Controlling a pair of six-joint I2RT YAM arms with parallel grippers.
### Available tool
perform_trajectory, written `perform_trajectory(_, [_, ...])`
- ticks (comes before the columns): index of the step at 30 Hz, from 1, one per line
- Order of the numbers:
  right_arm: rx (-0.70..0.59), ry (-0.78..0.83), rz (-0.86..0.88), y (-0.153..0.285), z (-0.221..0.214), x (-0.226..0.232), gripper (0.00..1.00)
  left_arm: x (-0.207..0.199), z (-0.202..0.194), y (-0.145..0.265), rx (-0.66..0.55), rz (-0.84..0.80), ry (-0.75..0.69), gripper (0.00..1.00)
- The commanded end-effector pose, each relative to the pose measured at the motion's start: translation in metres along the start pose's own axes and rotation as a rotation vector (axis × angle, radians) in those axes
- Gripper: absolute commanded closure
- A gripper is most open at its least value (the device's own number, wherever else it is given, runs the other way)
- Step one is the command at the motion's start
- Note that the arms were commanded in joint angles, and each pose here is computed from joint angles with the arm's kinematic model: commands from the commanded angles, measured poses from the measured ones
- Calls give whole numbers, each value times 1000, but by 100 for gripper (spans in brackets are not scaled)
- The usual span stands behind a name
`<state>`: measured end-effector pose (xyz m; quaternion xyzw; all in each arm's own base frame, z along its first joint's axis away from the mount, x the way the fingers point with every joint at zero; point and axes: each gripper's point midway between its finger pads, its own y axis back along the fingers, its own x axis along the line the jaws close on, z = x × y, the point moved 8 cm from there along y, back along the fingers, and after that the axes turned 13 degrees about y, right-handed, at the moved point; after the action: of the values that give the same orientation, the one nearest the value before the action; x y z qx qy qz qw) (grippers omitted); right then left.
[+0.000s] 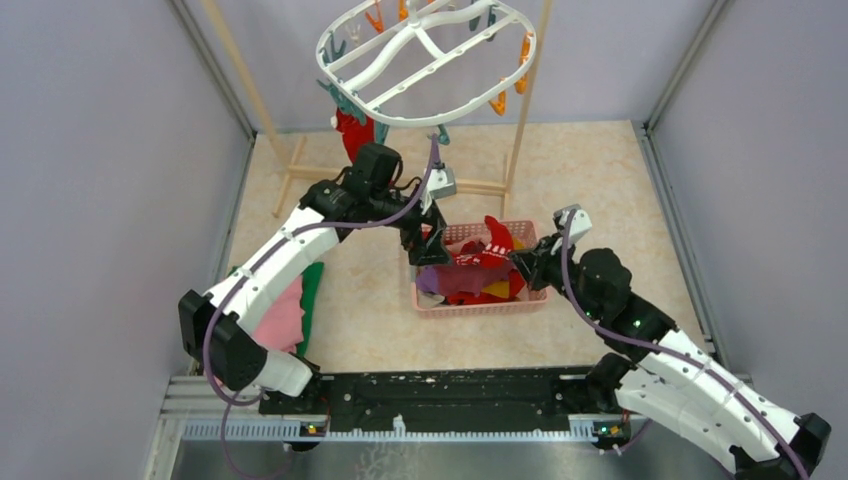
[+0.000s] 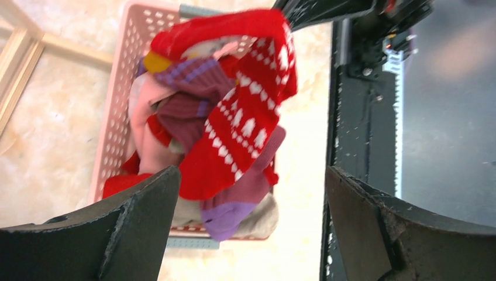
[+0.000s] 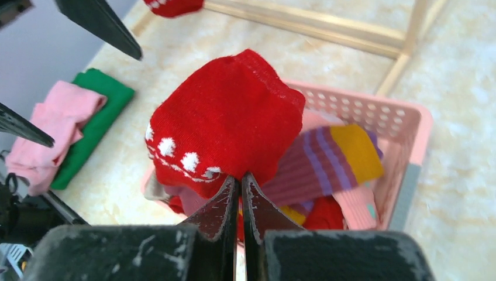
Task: Remove the socks clipped to the hanger
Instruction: Place the sock in the bin.
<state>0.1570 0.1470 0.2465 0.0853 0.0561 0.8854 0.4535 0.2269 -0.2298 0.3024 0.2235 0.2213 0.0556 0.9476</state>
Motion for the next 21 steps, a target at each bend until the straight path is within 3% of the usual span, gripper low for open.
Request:
perform_trajectory(1, [153,-36,-141,10,-20,-13,100,9,1,6,44,102,-84,1])
perform_trajectory(8, [347,-37,-171,-17,-51,-21,100,3,6,36,31,187,-79,1])
perform_trajectory(10, [388,-41,-185,-26,-52,-28,94,8,6,52,9,206,-59,1])
perform_trajectory(17, [415,53,-200,-45,-22,-39,52,24,-4,127,-147,230,18,1])
perform_trajectory(21, [328,49,-141,-30,11,-31,43,24,-13,136,-176,263,34,1])
